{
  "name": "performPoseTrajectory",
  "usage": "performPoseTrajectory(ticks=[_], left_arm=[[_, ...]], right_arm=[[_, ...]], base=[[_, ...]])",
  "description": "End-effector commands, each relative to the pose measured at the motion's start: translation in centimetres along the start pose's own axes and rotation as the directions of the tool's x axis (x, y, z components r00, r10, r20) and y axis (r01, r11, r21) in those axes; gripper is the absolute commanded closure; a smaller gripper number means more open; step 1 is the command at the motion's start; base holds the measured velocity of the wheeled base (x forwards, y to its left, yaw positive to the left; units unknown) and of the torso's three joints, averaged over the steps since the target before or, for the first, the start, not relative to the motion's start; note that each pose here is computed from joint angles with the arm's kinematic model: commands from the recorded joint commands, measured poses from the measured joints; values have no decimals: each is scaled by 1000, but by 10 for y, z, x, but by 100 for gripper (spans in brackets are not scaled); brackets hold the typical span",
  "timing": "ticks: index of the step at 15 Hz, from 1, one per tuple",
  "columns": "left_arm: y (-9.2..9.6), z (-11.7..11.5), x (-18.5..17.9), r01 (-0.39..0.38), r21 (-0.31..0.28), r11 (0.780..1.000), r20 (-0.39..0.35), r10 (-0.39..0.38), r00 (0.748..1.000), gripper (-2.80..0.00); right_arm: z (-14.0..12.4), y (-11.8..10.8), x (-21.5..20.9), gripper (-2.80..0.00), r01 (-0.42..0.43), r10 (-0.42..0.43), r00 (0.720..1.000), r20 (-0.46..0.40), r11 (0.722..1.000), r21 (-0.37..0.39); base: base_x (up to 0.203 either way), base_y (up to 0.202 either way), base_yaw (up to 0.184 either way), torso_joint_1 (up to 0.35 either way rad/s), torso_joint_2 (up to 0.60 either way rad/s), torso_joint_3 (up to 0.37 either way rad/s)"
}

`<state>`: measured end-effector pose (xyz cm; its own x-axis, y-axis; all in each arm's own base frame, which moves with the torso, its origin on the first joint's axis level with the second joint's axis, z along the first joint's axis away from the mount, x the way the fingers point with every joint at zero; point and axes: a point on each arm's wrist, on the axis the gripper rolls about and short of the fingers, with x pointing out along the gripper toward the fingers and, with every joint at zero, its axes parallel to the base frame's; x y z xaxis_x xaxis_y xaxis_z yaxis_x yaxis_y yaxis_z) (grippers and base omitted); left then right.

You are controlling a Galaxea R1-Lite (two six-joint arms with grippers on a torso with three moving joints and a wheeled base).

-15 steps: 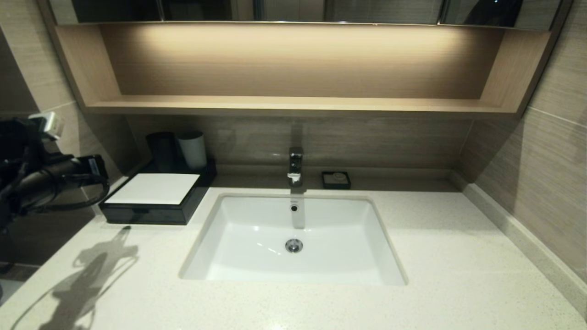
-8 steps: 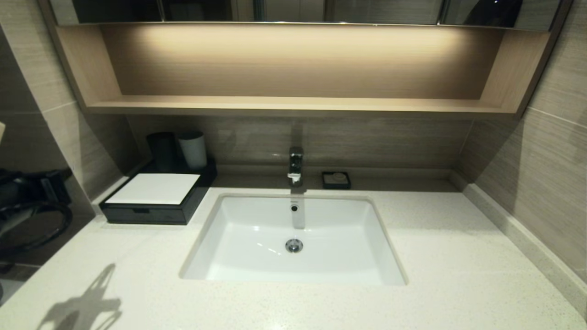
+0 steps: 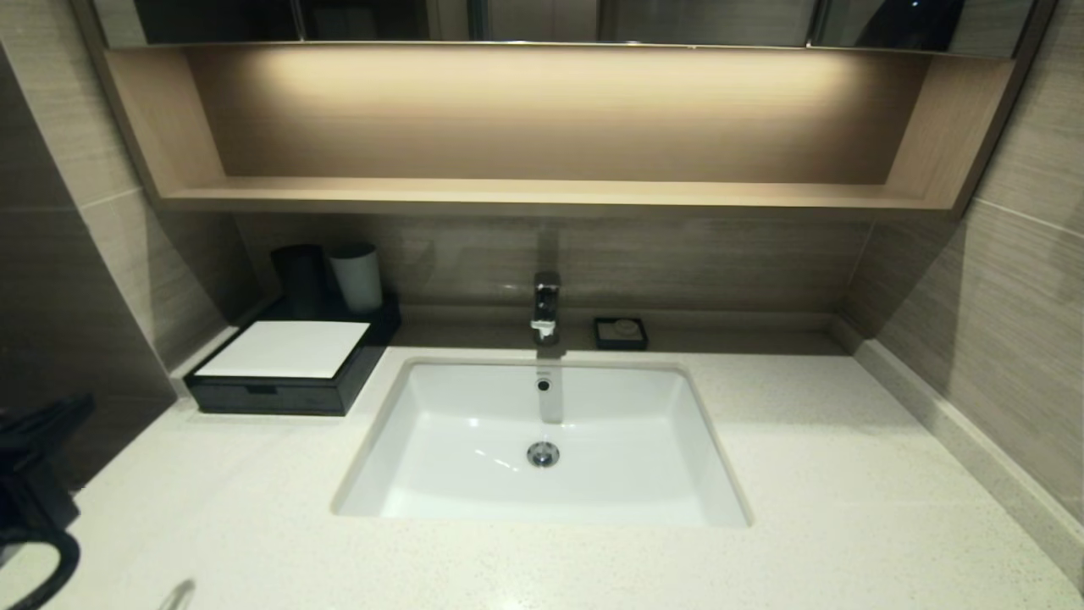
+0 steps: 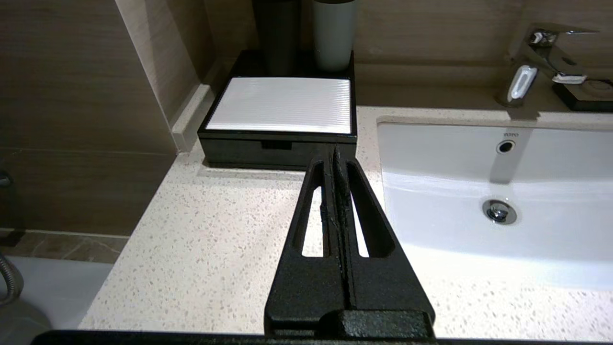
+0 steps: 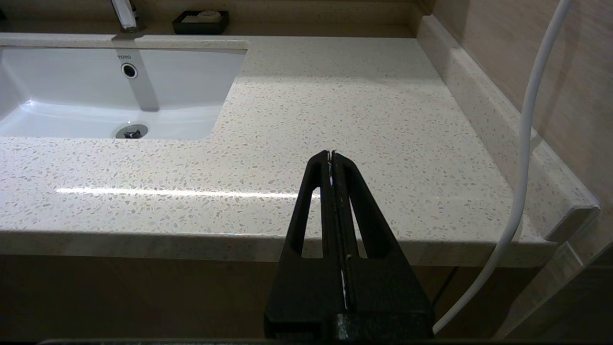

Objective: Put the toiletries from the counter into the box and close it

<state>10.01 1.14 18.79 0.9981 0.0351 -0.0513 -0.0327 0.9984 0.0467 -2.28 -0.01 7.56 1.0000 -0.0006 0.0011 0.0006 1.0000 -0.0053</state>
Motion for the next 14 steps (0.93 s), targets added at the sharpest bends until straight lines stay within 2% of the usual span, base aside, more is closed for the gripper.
performPoseTrajectory(ticks=[1, 5, 9, 12, 14], left_arm=[[-5, -12, -31, 10, 9, 1000, 76, -11, 997, 0], [-9, -31, -59, 21, 6, 1000, 105, -22, 994, 0], [-11, -49, -75, 29, -58, 998, 106, -23, 994, 0], [-12, -58, -90, 47, -55, 997, 135, -39, 990, 0], [-13, -67, -99, 81, -54, 995, 116, -74, 990, 0]], right_arm=[[0, 0, 0, 0, -1, 1, 1000, -1, 1000, -1], [0, 0, 0, 0, -1, 1, 1000, -1, 1000, -1], [0, 0, 0, 0, -1, 1, 1000, -1, 1000, -1], [0, 0, 0, 0, -1, 1, 1000, -1, 1000, -1], [0, 0, 0, 0, -1, 1, 1000, -1, 1000, -1]], base=[[0, 0, 0, 0, 0, 0], [0, 0, 0, 0, 0, 0], [0, 0, 0, 0, 0, 0], [0, 0, 0, 0, 0, 0], [0, 0, 0, 0, 0, 0]])
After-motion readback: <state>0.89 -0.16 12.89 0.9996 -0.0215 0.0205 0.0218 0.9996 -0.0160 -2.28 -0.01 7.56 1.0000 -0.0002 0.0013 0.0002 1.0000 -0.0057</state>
